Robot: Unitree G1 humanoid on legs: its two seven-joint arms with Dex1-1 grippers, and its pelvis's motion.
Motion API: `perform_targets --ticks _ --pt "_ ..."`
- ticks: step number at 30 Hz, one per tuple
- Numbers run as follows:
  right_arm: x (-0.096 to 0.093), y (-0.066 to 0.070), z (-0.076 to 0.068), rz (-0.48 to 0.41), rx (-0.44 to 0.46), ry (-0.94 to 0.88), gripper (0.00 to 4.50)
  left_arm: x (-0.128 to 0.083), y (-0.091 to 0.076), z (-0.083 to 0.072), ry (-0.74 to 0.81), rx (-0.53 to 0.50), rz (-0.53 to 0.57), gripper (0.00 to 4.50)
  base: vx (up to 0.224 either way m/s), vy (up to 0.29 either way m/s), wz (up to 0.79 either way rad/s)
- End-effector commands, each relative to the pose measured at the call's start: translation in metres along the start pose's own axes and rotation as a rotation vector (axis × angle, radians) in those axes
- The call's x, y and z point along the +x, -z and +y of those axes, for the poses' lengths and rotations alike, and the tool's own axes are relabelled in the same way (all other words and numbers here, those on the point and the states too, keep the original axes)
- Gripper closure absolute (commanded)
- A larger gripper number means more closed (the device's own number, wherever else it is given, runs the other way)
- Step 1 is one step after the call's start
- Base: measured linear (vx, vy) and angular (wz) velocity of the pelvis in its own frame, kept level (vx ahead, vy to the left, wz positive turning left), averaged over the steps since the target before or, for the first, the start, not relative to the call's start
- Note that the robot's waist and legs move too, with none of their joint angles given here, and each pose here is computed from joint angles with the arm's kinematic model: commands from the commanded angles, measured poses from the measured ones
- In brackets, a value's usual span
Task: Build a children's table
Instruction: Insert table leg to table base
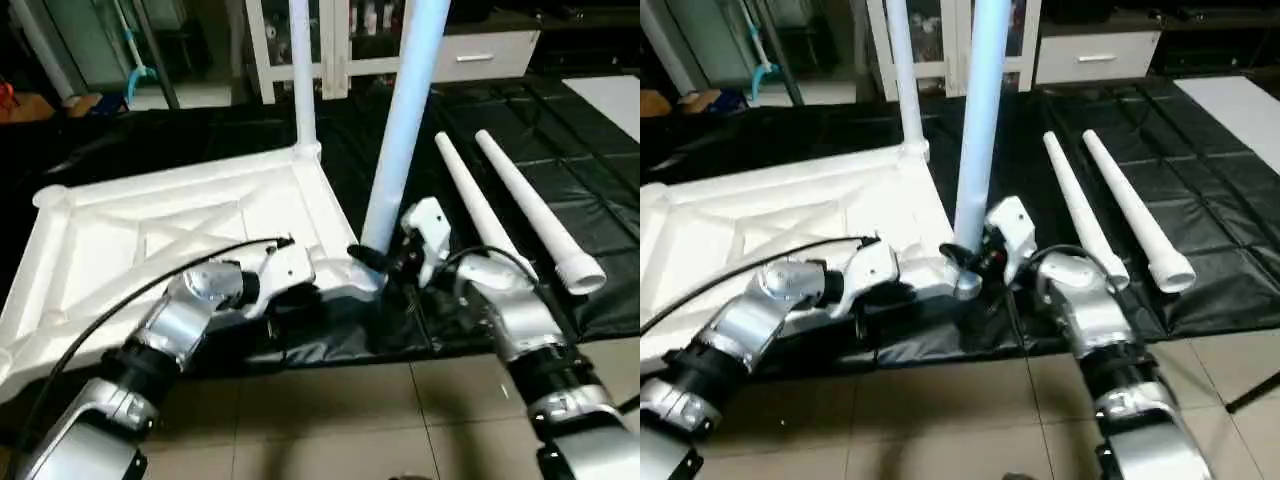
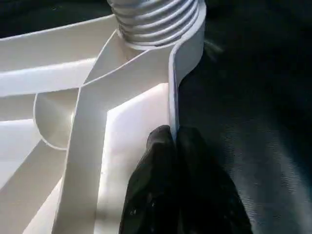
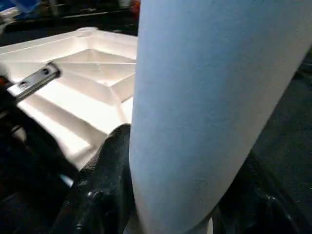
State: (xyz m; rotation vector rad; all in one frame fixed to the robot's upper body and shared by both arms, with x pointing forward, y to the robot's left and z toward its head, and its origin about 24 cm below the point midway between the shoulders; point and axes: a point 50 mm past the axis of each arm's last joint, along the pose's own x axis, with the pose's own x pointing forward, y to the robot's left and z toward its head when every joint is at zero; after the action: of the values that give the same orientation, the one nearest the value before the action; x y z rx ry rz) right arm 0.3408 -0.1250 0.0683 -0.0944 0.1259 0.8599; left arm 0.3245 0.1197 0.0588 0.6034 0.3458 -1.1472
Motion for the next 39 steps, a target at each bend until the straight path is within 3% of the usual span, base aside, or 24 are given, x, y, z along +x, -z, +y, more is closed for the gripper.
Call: perform_targets --ticks 1,4,8,9,11,22,26,31,33,39 --pt "-0.024 0.04 -0.027 0.213 0.028 0.343 2.63 0.004 -0.02 0.0 0.023 0.033 -0.079 4.5 0.0 0.0 0.0" --pt "-0.015 0.039 -0.03 0.204 0.096 0.547 2.63 0.011 -0.024 0.007 -0.053 -0.038 -0.062 4.5 0.0 0.0 0.0" --pt "-0.011 0.041 -0.03 0.214 0.111 0.679 2.63 0.016 -0.029 0.01 -0.096 -0.116 -0.061 4.5 0.0 0.0 0.0" --pt "-0.005 0.044 -0.027 0.218 0.146 0.792 2.63 0.024 -0.04 0.016 -0.198 -0.245 -0.08 4.5 0.0 0.0 0.0" --pt "0.0 0.044 -0.023 0.212 0.16 0.805 2.63 0.028 -0.049 0.016 -0.228 -0.31 -0.102 4.5 0.0 0.0 0.0" --pt "0.03 0.027 -0.003 0.079 0.241 0.743 2.63 0.031 -0.056 0.015 -0.283 -0.327 -0.097 4.5 0.0 0.0 0.0" --pt "0.031 0.019 -0.005 0.028 0.236 0.707 2.63 0.025 -0.052 0.012 -0.244 -0.26 -0.106 4.5 0.0 0.0 0.0" --pt "0.028 0.003 -0.011 -0.021 0.185 0.537 2.63 0.015 -0.04 -0.011 0.002 0.036 -0.111 4.5 0.0 0.0 0.0" --pt "0.018 -0.003 -0.013 -0.038 0.155 0.358 2.63 0.006 -0.024 -0.027 0.175 0.052 -0.082 4.5 0.0 0.0 0.0" --pt "-0.008 -0.003 -0.022 -0.035 0.105 0.196 2.63 -0.001 -0.017 -0.03 0.221 0.052 -0.096 4.5 0.0 0.0 0.0"
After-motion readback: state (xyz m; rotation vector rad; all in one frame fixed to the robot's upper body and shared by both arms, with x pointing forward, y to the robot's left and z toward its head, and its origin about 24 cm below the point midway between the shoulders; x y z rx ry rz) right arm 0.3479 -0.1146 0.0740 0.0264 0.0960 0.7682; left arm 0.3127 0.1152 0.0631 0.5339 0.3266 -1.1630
